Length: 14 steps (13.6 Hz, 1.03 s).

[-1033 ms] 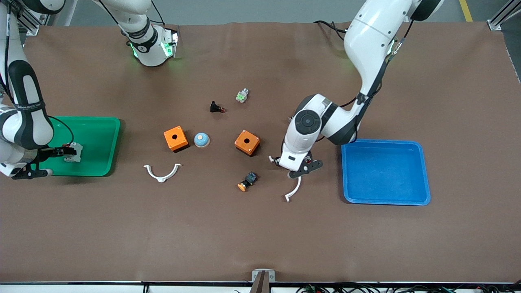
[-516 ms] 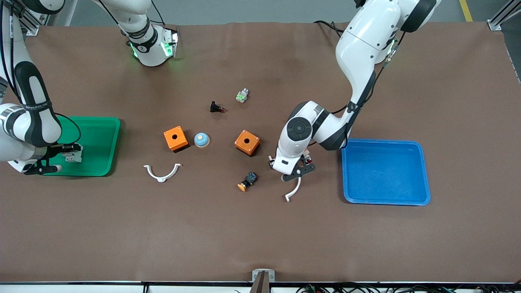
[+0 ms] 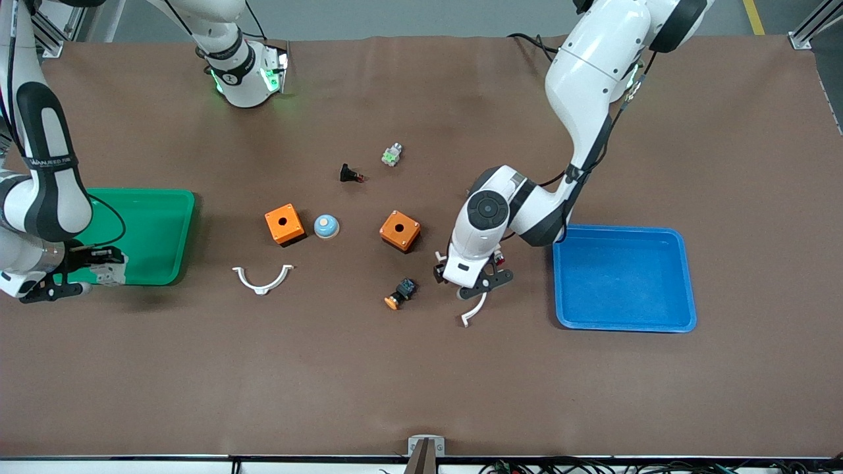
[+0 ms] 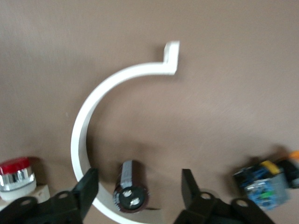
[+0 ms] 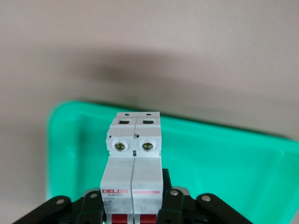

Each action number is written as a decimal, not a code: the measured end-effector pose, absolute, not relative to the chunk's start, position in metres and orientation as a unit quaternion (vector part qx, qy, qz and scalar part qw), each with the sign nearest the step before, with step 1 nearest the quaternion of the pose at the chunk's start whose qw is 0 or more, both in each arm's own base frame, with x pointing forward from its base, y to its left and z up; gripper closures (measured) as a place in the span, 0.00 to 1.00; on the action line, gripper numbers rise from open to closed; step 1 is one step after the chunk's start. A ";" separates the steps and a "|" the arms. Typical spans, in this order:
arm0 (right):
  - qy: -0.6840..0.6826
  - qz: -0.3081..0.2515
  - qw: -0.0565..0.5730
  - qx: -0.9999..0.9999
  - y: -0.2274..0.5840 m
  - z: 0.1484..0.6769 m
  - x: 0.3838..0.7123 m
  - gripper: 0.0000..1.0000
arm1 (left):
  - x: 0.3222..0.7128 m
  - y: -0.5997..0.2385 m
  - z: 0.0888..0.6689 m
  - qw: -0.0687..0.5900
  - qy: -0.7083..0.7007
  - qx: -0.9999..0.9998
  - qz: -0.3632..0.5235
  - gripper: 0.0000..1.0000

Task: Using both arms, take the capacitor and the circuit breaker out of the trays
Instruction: 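Release the capacitor with the left gripper while the right gripper carries the breaker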

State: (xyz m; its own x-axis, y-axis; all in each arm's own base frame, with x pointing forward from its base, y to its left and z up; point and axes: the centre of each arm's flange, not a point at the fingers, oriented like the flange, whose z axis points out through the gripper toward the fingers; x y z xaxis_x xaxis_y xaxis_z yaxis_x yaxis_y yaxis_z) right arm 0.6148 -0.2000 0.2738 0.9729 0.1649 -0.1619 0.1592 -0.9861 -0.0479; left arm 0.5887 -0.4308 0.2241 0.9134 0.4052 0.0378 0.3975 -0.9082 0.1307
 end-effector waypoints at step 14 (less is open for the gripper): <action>0.041 0.043 0.034 -0.998 0.132 0.282 0.647 0.60 | 0.635 -0.081 0.566 -0.005 0.061 0.998 0.034 0.00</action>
State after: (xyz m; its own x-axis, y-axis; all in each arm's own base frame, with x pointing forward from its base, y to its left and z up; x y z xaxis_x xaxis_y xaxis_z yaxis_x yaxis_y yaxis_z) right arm 0.6472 0.1319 0.2825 0.9930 -0.0780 -0.0888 -0.0839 -0.9944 -0.0650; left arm 0.6352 -0.0812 0.5661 0.9904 0.1205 0.0680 0.1212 -0.9926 -0.0061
